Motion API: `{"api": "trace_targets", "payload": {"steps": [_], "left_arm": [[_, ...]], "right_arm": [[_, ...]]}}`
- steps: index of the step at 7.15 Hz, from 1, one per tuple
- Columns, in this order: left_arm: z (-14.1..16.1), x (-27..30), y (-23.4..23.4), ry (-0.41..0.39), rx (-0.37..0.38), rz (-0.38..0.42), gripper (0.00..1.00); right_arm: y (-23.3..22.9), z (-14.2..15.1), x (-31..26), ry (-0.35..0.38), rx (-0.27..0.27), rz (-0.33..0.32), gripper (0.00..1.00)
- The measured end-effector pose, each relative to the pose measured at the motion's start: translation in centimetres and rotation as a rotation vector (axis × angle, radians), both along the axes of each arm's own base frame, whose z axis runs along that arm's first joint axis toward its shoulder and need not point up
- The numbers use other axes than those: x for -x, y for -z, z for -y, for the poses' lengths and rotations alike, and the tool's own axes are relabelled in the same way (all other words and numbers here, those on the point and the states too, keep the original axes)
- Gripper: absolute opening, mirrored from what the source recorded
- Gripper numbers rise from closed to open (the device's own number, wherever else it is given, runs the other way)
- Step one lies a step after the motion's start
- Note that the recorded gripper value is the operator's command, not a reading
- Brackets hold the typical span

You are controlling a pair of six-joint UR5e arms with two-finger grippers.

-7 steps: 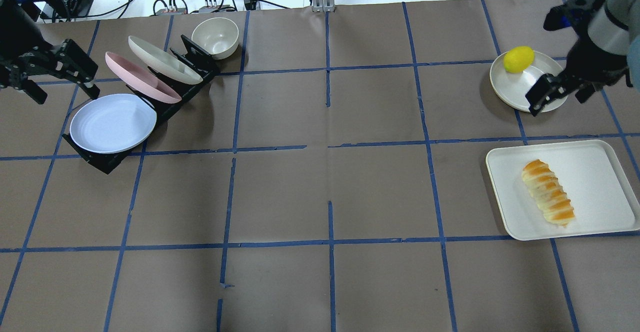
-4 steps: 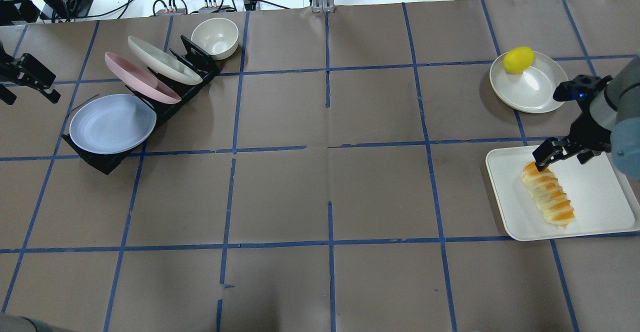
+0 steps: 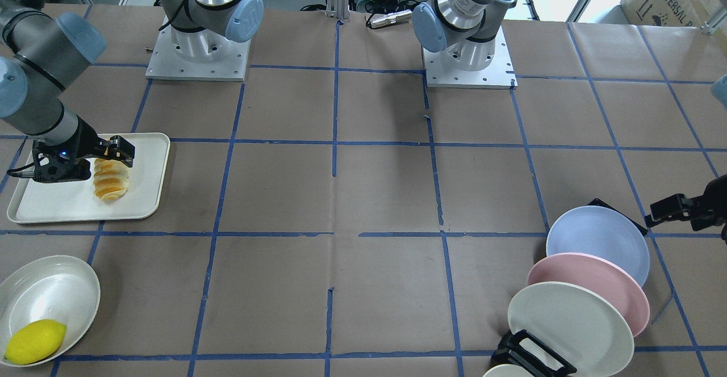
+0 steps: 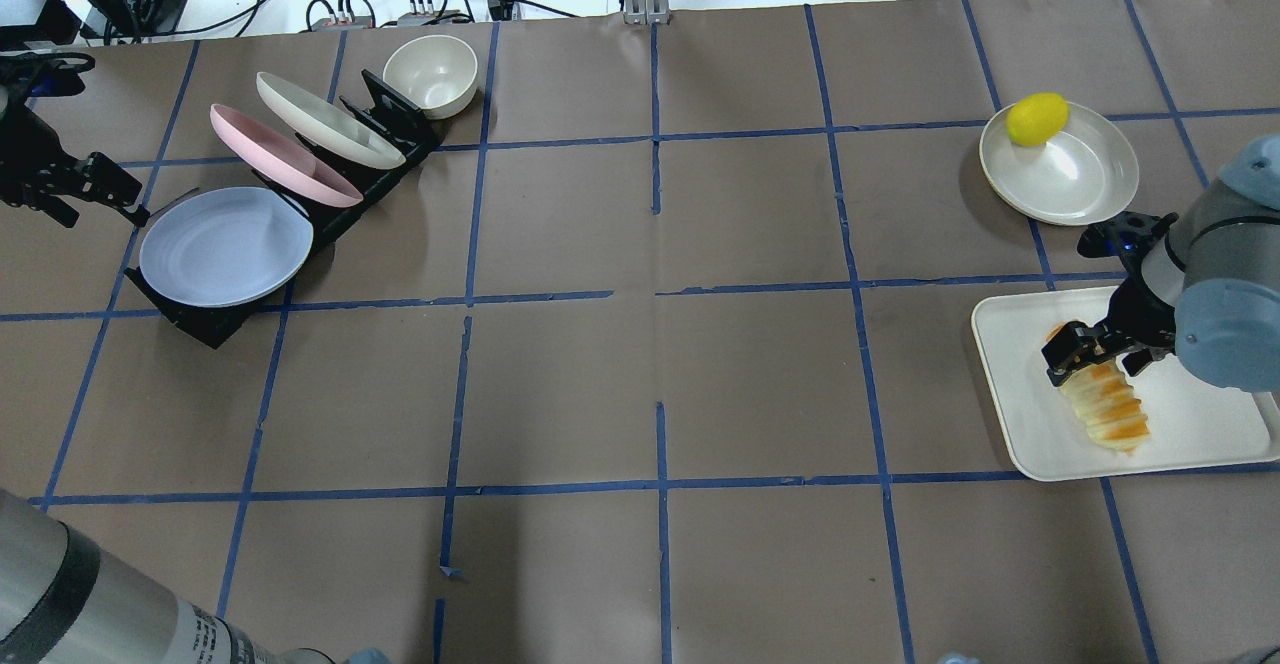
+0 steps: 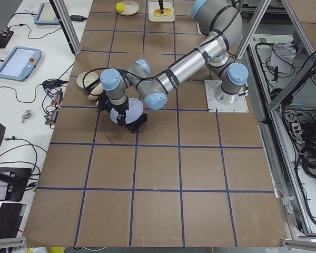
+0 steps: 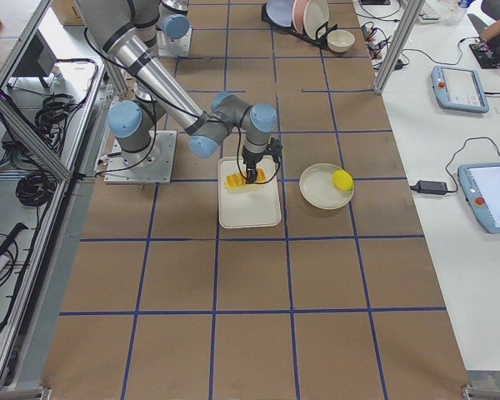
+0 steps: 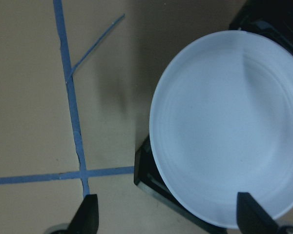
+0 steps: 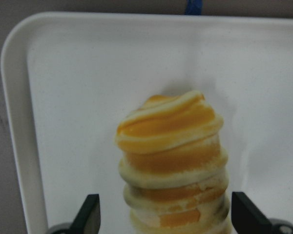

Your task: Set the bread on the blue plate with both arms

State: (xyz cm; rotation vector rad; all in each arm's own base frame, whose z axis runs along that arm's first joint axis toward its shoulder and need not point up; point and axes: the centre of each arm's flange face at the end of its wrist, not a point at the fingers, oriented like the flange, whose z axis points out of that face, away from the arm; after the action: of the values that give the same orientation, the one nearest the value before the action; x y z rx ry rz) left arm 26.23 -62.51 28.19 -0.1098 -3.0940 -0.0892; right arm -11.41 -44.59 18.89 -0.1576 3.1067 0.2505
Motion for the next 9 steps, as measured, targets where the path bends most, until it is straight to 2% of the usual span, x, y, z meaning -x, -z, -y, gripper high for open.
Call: {"api": "trace_targets", "payload": {"steps": [1,2,3,4,5,7,9], "left_arm": [[0.6,-0.2,1.8,0.0,0.001,-0.017,0.88],[0.9,-0.3,3.4,-0.001,-0.004,-0.031,0.7],[1.1,-0.4,4.4,-0.001,-0.01,-0.04,0.52],[1.2,-0.5,4.9,-0.001,-0.014,-0.044,0.33],[1.2,-0.5,5.2,-0.002,-0.013,-0.051,0.2],[1.2,-0.5,5.2,-0.004,-0.006,-0.064,0.14],[1.4,-0.8,4.7,-0.006,0.001,-0.058,0.11]], "right_arm": [[0.6,0.1,0.3,0.004,-0.002,0.001,0.8],[1.0,0.2,0.4,0.004,0.001,-0.001,0.32],[1.3,0.3,0.5,-0.003,0.005,-0.002,0.1],[1.4,0.4,0.6,-0.021,0.011,-0.005,0.08],[1.3,0.4,0.6,-0.035,0.016,-0.007,0.08],[-0.5,0.8,0.9,-0.044,0.05,-0.029,0.08],[-7.5,1.4,0.7,-0.047,0.138,-0.075,0.1]]}}
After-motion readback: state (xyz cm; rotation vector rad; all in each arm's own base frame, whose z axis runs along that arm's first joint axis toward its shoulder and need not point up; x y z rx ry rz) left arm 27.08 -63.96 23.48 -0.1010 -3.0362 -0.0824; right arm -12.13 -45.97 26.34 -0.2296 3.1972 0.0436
